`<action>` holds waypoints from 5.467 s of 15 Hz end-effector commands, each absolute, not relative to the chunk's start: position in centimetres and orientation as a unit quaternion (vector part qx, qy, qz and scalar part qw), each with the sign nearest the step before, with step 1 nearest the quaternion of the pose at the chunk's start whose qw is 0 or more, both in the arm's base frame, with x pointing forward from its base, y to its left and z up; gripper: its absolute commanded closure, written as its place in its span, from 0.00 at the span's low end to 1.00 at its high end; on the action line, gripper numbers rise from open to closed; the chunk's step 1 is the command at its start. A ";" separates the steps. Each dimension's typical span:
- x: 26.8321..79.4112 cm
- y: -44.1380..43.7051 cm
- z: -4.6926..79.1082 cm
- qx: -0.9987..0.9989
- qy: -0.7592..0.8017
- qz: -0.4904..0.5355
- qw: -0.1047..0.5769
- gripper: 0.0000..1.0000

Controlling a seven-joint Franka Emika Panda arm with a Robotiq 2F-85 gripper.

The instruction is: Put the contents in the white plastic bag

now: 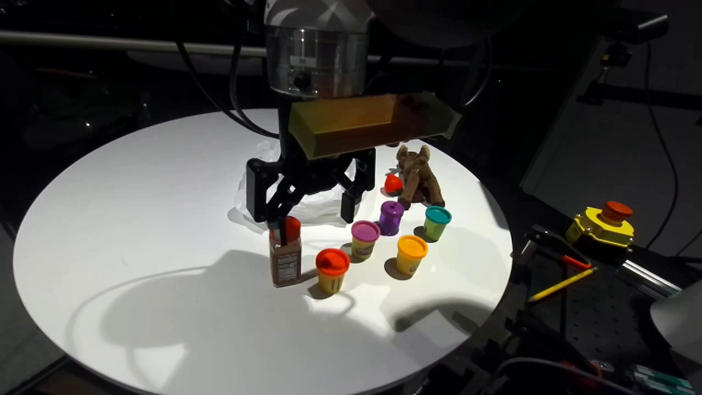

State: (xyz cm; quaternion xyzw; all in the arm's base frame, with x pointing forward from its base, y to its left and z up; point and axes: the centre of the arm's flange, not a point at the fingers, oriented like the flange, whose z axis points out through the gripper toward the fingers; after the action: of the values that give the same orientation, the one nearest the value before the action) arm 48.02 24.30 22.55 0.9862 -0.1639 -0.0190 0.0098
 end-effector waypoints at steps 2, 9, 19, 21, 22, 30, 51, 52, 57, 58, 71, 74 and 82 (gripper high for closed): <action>48.5 24.6 22.2 0.986 -0.164 -0.020 0.009 0.00; 49.0 24.9 22.4 0.986 -0.164 -0.017 0.006 0.00; 51.8 25.0 20.8 0.979 -0.203 0.010 -0.006 0.00; 52.3 24.9 20.3 0.978 -0.210 0.008 -0.004 0.00; 52.3 24.8 20.1 0.978 -0.210 0.003 -0.003 0.00; 52.2 24.7 19.5 0.978 -0.210 -0.011 -0.005 0.65; 55.4 26.6 18.7 0.993 -0.091 0.004 0.077 0.12; 55.6 26.7 18.0 0.992 -0.090 0.009 0.084 0.05; 56.0 27.1 16.1 0.992 -0.081 0.016 0.100 0.00; 55.8 27.3 16.1 0.992 -0.077 0.014 0.099 0.00; 56.1 24.4 16.9 0.987 -0.121 0.016 0.106 0.73; 57.4 22.0 21.0 0.979 -0.176 0.034 0.099 0.73; 63.9 13.3 25.3 0.927 -0.348 0.091 0.102 0.74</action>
State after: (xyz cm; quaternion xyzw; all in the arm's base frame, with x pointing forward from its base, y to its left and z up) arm 61.54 15.38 25.89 0.9468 -0.2964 0.0860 0.0912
